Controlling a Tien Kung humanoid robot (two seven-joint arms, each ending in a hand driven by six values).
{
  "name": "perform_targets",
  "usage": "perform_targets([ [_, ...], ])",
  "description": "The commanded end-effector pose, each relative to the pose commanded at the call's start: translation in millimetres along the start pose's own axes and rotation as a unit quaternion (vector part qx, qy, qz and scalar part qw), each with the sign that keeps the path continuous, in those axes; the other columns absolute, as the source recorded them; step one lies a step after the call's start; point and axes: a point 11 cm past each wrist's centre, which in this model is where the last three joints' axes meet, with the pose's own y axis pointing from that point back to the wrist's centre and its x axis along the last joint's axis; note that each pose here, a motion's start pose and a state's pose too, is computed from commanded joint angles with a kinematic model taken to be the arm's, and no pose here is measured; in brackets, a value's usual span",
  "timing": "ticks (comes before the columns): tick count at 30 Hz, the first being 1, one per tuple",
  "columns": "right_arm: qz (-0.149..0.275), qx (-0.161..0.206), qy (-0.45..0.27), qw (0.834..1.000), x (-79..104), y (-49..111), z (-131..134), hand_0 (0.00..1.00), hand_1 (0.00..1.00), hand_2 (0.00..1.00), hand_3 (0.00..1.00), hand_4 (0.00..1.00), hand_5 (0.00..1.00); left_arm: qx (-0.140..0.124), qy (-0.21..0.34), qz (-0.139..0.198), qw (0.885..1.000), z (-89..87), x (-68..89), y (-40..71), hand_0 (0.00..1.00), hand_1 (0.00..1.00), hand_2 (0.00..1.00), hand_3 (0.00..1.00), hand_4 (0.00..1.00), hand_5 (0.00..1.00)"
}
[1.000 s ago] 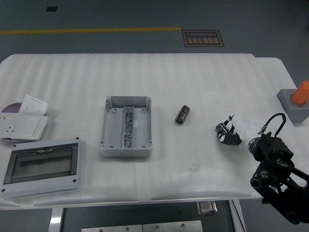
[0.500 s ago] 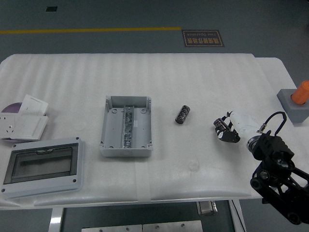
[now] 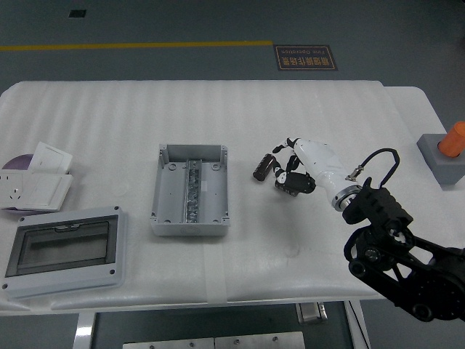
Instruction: Pick up the battery,place it into the box
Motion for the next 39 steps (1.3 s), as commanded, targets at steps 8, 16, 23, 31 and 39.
perform_targets([
  [8,-0.032,-0.033,0.041,0.998,-7.5,-2.0,15.8,0.351,0.472,0.488,0.688,0.243,0.034,0.0,0.0,0.0,1.0,0.6,0.4,0.2,0.689,0.701,0.667,0.606,0.691,0.4],
  [16,-0.075,-0.075,0.078,0.991,-18.8,4.4,31.1,0.493,0.553,0.625,0.752,0.485,0.264,-0.001,0.0,-0.001,1.0,1.7,-0.6,0.2,0.689,0.701,0.661,0.607,0.69,0.397],
  [23,-0.096,-0.084,0.084,0.988,-27.4,5.3,33.7,0.53,0.585,0.644,0.834,0.665,0.41,-0.001,0.0,-0.001,1.0,2.1,-0.5,0.4,0.688,0.7,0.657,0.605,0.69,0.396],
  [31,-0.106,-0.087,0.086,0.987,-32.3,3.9,34.6,0.536,0.586,0.646,0.848,0.809,0.572,-0.001,-0.001,-0.002,1.0,1.8,-1.0,0.3,0.688,0.7,0.654,0.601,0.689,0.396],
  [39,-0.116,-0.099,0.091,0.984,-41.3,-0.2,40.0,0.539,0.588,0.642,0.848,0.875,0.656,-0.003,-0.001,-0.002,1.0,3.0,-0.8,0.5,0.688,0.7,0.648,0.596,0.688,0.396],
])
